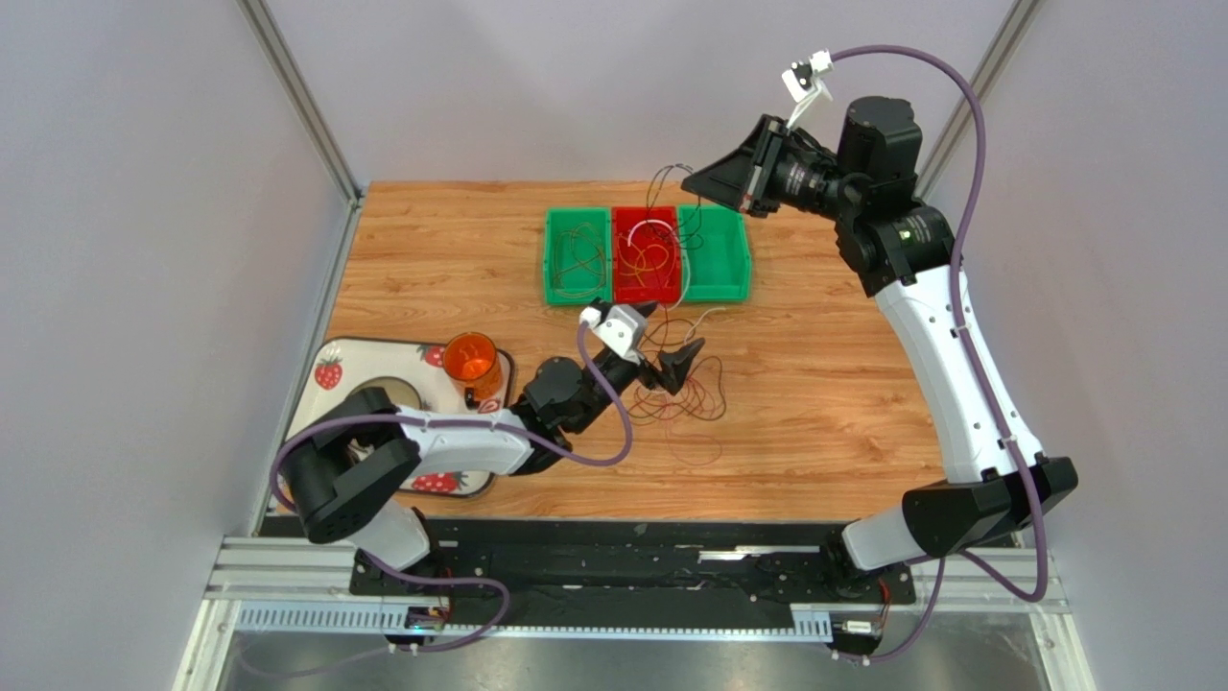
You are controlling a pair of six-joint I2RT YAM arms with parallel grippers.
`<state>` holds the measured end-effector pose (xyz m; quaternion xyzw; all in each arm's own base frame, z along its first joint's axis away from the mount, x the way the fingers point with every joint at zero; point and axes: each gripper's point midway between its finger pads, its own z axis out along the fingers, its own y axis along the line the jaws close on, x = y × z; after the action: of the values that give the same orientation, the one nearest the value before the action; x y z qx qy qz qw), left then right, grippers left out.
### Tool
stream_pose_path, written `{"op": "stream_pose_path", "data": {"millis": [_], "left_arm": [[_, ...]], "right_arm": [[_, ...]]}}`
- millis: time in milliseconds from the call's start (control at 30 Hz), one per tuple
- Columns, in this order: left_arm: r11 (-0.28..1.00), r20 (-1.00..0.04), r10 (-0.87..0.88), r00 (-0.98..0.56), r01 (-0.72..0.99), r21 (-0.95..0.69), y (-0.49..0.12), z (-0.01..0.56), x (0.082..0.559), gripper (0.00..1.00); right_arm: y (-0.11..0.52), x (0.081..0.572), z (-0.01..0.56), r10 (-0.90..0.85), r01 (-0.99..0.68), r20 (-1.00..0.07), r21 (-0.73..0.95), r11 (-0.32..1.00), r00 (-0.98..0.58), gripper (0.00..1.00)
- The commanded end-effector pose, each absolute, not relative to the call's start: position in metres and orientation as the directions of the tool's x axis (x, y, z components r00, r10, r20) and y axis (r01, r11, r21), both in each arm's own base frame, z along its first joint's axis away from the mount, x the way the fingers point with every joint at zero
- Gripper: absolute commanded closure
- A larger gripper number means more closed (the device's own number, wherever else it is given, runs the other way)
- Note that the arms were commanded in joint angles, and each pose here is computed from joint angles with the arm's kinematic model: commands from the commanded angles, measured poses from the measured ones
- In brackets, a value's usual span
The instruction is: Untangle the cables
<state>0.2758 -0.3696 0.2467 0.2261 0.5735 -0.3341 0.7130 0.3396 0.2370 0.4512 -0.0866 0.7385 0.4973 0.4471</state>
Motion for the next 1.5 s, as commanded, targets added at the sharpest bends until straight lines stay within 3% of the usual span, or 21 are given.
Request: {"op": "stream_pose_path", "data": {"millis": [0, 133, 267, 300, 333, 367, 400, 633, 767, 1033, 1133, 1233, 1467], "left_arm": [[0.750, -0.969, -0.139, 0.205, 0.661, 0.033, -0.375, 0.253, 0.298, 0.06], [0.776, -0.974, -0.093, 0.207, 0.628, 0.059, -0.382, 0.251, 0.310, 0.12], [0.801, -0.978, -0.098, 0.184, 0.597, 0.032, -0.377, 0.246, 0.314, 0.25], [0.804, -0.978, -0.095, 0.187, 0.594, 0.035, -0.377, 0.247, 0.316, 0.39], [0.807, -0.978, -0.089, 0.191, 0.589, 0.042, -0.377, 0.247, 0.316, 0.61], [0.825, -0.980, -0.083, 0.182, 0.564, 0.035, -0.374, 0.245, 0.320, 0.94], [0.836, -0.980, -0.089, 0.177, 0.548, 0.024, -0.374, 0.248, 0.320, 1.00], [0.851, -0.987, -0.069, 0.146, 0.525, 0.018, -0.364, 0.244, 0.311, 1.00], [0.855, -0.999, -0.044, 0.012, 0.517, -0.031, -0.347, 0.207, 0.300, 1.00], [0.843, -0.971, -0.076, -0.229, 0.505, -0.185, -0.329, 0.118, 0.273, 1.00], [0.834, -0.964, -0.048, -0.261, 0.520, -0.182, -0.331, 0.101, 0.268, 1.00], [0.832, -0.964, -0.046, -0.261, 0.524, -0.182, -0.330, 0.102, 0.266, 1.00], [0.864, -0.967, -0.019, -0.253, 0.482, -0.143, -0.316, 0.144, 0.269, 1.00]], "right_arm": [[0.238, 0.328, 0.472, 0.320, -0.621, -0.768, 0.638, 0.455, -0.554, 1.00], [0.239, 0.325, 0.473, 0.318, -0.626, -0.769, 0.637, 0.450, -0.554, 1.00], [0.239, 0.324, 0.471, 0.314, -0.624, -0.767, 0.639, 0.450, -0.559, 1.00], [0.238, 0.323, 0.471, 0.315, -0.626, -0.769, 0.637, 0.449, -0.557, 1.00], [0.239, 0.323, 0.471, 0.315, -0.626, -0.768, 0.638, 0.448, -0.558, 1.00], [0.238, 0.323, 0.471, 0.316, -0.626, -0.769, 0.638, 0.449, -0.556, 1.00], [0.239, 0.324, 0.470, 0.314, -0.624, -0.767, 0.640, 0.449, -0.560, 1.00], [0.238, 0.329, 0.468, 0.314, -0.620, -0.773, 0.632, 0.466, -0.552, 1.00], [0.234, 0.339, 0.480, 0.332, -0.610, -0.778, 0.625, 0.487, -0.533, 1.00], [0.226, 0.330, 0.584, 0.447, -0.725, -0.823, 0.541, 0.427, -0.351, 1.00], [0.228, 0.335, 0.591, 0.457, -0.731, -0.821, 0.538, 0.420, -0.342, 1.00], [0.232, 0.348, 0.571, 0.448, -0.709, -0.812, 0.562, 0.426, -0.374, 1.00], [0.239, 0.423, 0.431, 0.366, -0.498, -0.748, 0.650, 0.573, -0.554, 1.00]]}}
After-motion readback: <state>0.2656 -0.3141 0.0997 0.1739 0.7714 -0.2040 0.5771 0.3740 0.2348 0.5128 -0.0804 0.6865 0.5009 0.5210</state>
